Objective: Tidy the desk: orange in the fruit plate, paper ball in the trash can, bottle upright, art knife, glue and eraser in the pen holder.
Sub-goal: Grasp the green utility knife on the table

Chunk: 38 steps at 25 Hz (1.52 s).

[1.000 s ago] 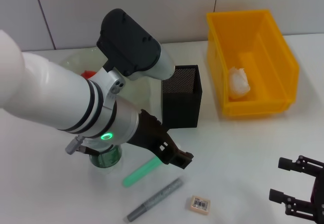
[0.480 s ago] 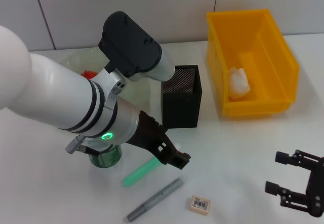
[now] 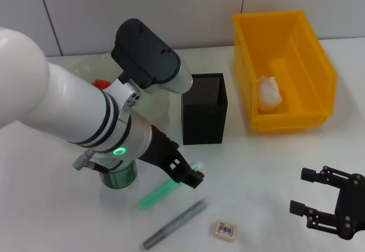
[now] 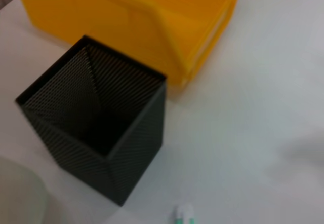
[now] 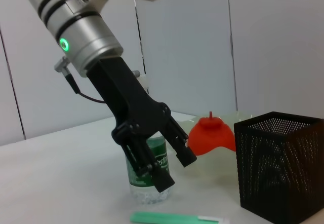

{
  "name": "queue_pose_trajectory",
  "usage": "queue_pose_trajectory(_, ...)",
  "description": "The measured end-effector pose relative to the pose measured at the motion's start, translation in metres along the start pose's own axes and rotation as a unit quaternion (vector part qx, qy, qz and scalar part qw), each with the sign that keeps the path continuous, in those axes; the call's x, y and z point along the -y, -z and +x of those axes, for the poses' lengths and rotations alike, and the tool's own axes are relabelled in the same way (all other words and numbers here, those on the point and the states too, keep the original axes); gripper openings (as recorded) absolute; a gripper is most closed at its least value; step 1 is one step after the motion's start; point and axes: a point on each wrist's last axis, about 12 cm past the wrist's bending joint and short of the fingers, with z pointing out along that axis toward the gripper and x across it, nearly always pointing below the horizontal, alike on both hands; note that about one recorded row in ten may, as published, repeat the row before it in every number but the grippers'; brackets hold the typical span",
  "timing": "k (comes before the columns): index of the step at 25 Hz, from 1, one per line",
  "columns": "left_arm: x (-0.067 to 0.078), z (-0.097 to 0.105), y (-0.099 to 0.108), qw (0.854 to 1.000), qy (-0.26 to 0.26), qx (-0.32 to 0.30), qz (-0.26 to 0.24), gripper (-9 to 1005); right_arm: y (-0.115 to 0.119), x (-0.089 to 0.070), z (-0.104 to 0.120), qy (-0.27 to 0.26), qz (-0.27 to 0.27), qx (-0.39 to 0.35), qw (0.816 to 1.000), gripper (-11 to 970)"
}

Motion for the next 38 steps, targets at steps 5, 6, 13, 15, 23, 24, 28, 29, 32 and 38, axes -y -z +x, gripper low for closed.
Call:
queue_pose_trajectory(5,-0.004,0.0,-0.008,1.0,-0.005,-0.017,-0.002,732,0.0,0.0,0.0,0.0,0.0,-0.001,1.0,700)
queue_pose_trajectory(6,-0.004,-0.001,-0.01,1.0,-0.007,-0.021,-0.002,731,0.0,0.0,0.0,0.0,0.0,-0.002,1.0,700)
queue_pose_trajectory(13,-0.008,-0.005,-0.017,0.999,-0.018,-0.04,-0.004,723,0.001,0.0,0.001,-0.002,0.001,-0.002,1.0,697)
queue_pose_trajectory(15,-0.008,-0.006,-0.019,0.999,-0.021,-0.045,-0.004,721,0.001,-0.001,0.001,-0.002,0.001,-0.001,1.0,696)
queue_pose_trajectory(23,-0.011,-0.005,-0.024,0.998,-0.022,-0.061,-0.004,712,0.001,-0.001,0.001,-0.003,-0.001,0.0,1.0,693)
queue_pose_trajectory(24,-0.011,-0.005,-0.024,0.998,-0.022,-0.061,-0.004,711,0.001,-0.002,0.001,-0.003,-0.001,0.0,1.0,692)
queue_pose_trajectory(28,-0.008,-0.001,-0.028,0.997,-0.029,-0.072,-0.003,706,0.001,-0.002,0.001,-0.003,-0.002,0.0,1.0,691)
queue_pose_trajectory(29,-0.008,-0.001,-0.028,0.997,-0.031,-0.073,-0.003,705,0.001,-0.002,0.001,-0.003,-0.002,0.001,1.0,690)
queue_pose_trajectory(32,-0.01,0.0,-0.03,0.996,-0.034,-0.078,-0.003,702,0.0,-0.001,0.001,-0.004,-0.004,0.002,1.0,689)
queue_pose_trajectory(38,-0.011,0.0,-0.032,0.996,-0.034,-0.082,-0.004,695,-0.001,-0.002,0.001,-0.005,-0.003,0.002,1.0,686)
